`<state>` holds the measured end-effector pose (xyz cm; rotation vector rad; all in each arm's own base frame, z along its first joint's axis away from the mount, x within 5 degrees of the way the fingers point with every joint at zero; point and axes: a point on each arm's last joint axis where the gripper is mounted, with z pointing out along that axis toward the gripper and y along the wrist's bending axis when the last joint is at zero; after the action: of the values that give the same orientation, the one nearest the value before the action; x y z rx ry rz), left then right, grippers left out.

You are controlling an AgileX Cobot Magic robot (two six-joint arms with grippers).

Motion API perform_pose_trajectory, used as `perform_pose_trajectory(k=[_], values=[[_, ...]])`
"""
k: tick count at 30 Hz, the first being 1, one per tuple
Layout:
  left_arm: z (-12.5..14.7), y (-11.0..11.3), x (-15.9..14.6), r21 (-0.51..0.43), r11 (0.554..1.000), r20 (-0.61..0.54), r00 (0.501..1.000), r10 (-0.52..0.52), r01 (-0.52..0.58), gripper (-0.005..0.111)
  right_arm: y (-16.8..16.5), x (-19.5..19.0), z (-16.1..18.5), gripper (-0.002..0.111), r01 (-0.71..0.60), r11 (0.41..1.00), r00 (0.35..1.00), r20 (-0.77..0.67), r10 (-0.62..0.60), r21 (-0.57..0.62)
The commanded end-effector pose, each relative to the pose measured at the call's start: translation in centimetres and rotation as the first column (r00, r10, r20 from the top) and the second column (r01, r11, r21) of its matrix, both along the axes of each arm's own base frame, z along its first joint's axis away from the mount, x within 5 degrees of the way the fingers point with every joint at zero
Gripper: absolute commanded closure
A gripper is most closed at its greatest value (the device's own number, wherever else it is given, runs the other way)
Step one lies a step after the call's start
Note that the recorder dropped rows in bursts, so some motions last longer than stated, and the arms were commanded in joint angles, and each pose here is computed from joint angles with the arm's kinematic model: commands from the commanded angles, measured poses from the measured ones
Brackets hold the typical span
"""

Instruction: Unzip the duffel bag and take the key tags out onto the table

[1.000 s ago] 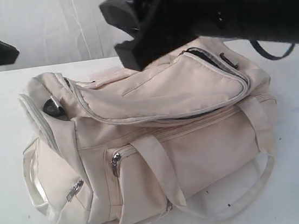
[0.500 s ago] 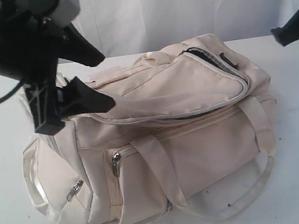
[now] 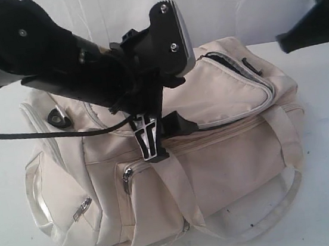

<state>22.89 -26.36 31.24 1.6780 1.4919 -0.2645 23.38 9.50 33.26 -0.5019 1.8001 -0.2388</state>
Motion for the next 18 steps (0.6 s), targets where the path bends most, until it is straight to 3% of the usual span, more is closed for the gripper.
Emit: perform_pose_trajectory(k=[1, 5, 8, 10, 12, 15, 18], values=[[-1.0, -0.6, 0.2, 0.016, 1.0, -0.021, 1.0, -0.004, 0.004, 0.032, 3.3, -1.1, 0.8, 0.108, -0.328, 0.921, 0.944, 0.032, 0.329, 0.211], [-1.4, -0.8, 0.4, 0.02, 1.0, -0.02, 1.0, 0.0, 0.001, 0.032, 5.1, -2.3, 1.2, 0.108, -0.477, 0.786, 0.861, 0.032, 0.507, 0.394], [-1.4, -0.6, 0.6, 0.049, 0.999, 0.015, 1.0, -0.007, 0.006, 0.038, 5.3, -2.9, 1.0, 0.108, -0.538, 0.729, 0.775, -0.092, 0.626, 0.423], [-1.5, -0.6, 0.7, 0.058, 0.998, 0.021, 1.0, -0.01, 0.009, 0.044, 4.7, -2.8, 1.5, 0.108, -0.498, 0.762, 0.76, -0.216, 0.613, 0.413], [-1.5, -0.6, 0.7, 0.066, 0.998, 0.029, 0.999, -0.014, 0.012, 0.048, 3.6, -2.4, 2.5, 0.108, -0.414, 0.825, 0.808, -0.263, 0.527, 0.385], [-1.8, -0.6, 0.8, 0.071, 0.997, 0.022, 1.0, -0.01, 0.009, 0.049, 2.4, -2.7, 3.9, 0.108, -0.338, 0.882, 0.834, -0.329, 0.442, 0.329], [-2.2, -0.6, 1.0, 0.091, 0.996, 0.022, 1.0, -0.01, 0.008, 0.049, 1.3, -3.8, 4.3, 0.108, -0.328, 0.914, 0.818, -0.411, 0.402, 0.239]])
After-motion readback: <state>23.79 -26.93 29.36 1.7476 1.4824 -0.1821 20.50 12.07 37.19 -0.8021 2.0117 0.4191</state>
